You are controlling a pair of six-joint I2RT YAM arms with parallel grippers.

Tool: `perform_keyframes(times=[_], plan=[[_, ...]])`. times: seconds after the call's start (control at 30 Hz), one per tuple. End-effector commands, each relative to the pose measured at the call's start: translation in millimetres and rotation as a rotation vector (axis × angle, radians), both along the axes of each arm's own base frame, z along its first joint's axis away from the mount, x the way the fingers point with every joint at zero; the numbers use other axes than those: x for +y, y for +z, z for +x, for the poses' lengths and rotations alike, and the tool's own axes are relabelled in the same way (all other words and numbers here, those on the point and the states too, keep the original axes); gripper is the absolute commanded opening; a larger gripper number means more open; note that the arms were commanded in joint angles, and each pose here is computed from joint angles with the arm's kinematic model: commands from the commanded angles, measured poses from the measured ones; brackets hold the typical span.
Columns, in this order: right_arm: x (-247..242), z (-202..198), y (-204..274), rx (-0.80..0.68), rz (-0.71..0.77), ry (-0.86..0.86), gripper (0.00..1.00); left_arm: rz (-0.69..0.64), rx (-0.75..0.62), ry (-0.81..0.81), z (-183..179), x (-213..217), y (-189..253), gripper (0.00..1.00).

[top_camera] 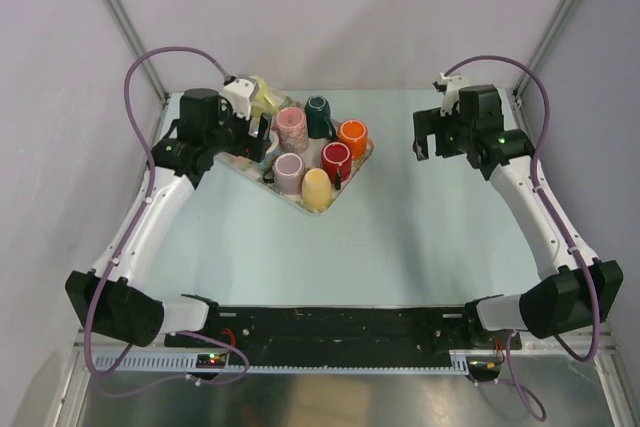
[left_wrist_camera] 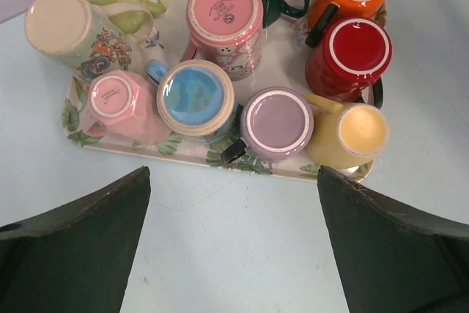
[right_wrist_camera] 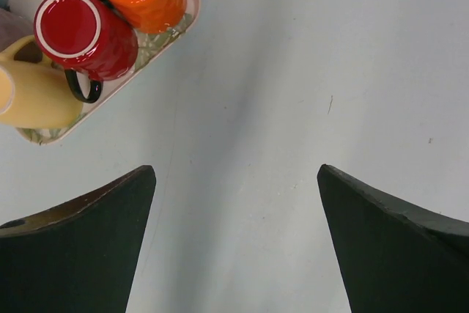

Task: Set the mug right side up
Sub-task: Turn over the cup on the tray.

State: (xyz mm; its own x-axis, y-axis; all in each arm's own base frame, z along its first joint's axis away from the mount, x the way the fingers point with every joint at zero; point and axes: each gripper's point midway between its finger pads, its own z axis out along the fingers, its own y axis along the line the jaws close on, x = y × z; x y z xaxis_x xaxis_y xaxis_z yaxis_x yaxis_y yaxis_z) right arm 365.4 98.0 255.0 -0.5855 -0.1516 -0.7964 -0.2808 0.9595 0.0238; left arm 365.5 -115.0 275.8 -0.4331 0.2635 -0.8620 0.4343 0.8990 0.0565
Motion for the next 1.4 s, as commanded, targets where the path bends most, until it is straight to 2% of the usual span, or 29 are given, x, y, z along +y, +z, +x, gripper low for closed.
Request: perform_keyframes(times=[0.0,0.2,0.37,0.57,0.73,0.9,1.03,1.23,1.37], plan=[[11,3,2,-0.019,0.014,0.061,0.99,-0.041,0.001,-0.031,-9,-8,1,1.00],[53,-17,-19,0.041,-0.014,0.384,0.99,-0.082,0.032,-0.133,-27,-23,-9,1.00],[82,-8,-36,0.061,-0.035,0.458,0.99,-0.070,0.045,-0.166,-37,-23,-18,1.00],[118,26,-46,0.047,-0.057,0.371,0.98,0.040,0.038,-0.140,-48,-3,-40,1.00],[154,43,-58,0.087,-0.016,0.352,0.88,0.100,0.039,-0.113,-57,11,-54,1.00],[174,66,-79,0.134,0.025,0.247,0.79,0.115,0.033,-0.110,-64,15,-58,1.00],[180,91,-92,0.094,-0.031,0.127,0.77,0.125,0.032,-0.110,-66,17,-60,1.00],[203,99,-111,0.115,-0.031,0.128,0.75,0.113,0.043,-0.120,-65,14,-61,1.00],[202,96,-123,0.135,-0.057,0.115,0.77,0.111,0.042,-0.119,-65,14,-61,1.00]])
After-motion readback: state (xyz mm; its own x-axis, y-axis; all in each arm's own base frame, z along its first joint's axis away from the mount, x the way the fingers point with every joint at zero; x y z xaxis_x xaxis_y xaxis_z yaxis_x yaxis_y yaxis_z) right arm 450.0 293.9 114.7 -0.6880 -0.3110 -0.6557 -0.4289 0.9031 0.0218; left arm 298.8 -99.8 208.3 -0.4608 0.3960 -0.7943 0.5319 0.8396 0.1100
